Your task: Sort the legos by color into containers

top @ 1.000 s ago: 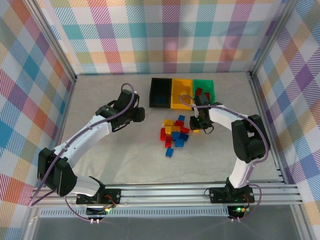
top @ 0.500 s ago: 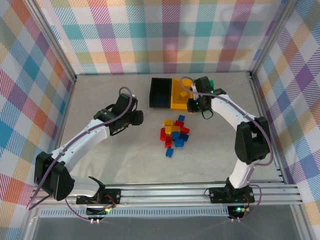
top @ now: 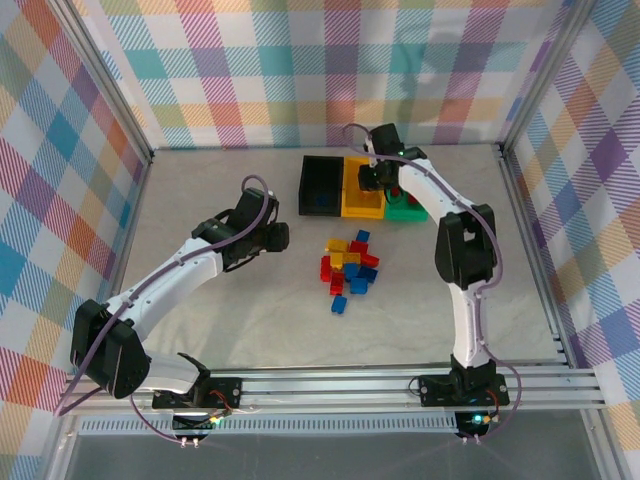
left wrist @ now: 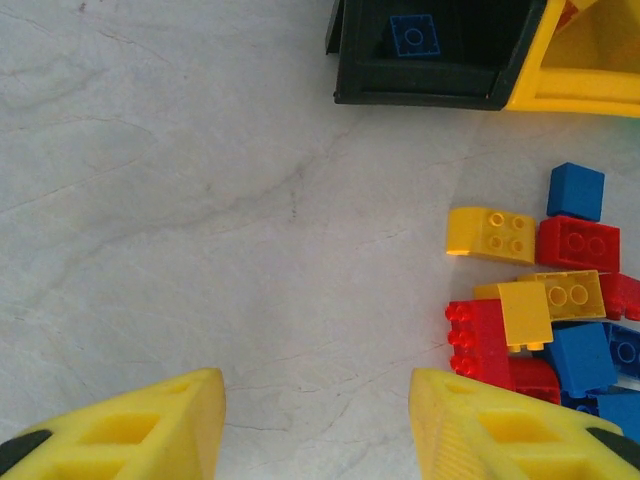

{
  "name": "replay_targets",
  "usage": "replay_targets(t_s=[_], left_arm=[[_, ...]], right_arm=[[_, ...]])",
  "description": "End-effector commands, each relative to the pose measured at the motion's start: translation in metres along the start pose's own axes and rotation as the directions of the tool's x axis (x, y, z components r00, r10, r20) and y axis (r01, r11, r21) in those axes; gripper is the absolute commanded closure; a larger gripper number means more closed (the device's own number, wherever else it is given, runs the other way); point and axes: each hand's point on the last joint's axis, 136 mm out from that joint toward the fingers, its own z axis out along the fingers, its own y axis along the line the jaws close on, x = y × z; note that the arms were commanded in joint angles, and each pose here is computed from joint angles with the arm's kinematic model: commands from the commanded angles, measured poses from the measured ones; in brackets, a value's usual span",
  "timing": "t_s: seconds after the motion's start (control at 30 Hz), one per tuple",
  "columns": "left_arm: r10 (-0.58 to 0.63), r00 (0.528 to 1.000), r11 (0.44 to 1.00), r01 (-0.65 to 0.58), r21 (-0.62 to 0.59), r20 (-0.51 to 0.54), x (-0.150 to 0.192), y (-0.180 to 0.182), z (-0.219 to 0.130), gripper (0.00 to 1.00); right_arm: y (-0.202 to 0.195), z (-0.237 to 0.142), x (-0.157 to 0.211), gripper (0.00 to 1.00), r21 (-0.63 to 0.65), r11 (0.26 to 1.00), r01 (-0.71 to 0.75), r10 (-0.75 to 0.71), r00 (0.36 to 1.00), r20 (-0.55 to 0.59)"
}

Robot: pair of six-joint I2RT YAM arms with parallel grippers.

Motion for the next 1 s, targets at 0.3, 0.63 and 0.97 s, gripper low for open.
replay_targets(t_s=[0.3, 0.63, 0.97], left_arm=[[0.017, 1.0, 1.0, -0.017, 0.005, -0.005, 0.005, -0.007, -0.004, 0.49], [0.028, 1.0, 1.0, -0.028, 0.004, 0.0, 0.003, -0.009, -0.006, 0.49], [0.049, 0.998, 0.998, -0.047, 0.039, -0.033, 0.017, -0.028, 0.001, 0.49]], right_arm=[[0.001, 0.005, -0.035, 0.51, 0.003, 1.0, 0.007, -0.007, 1.0, 0.031], [0.001, -0.03, -0.028, 0.46, -0.003, 1.0, 0.025, -0.025, 0.998, 0.049], [0.013, -0.079, 0.039, 0.46, -0.112, 0.994, -0.004, 0.005, 1.0, 0.011]])
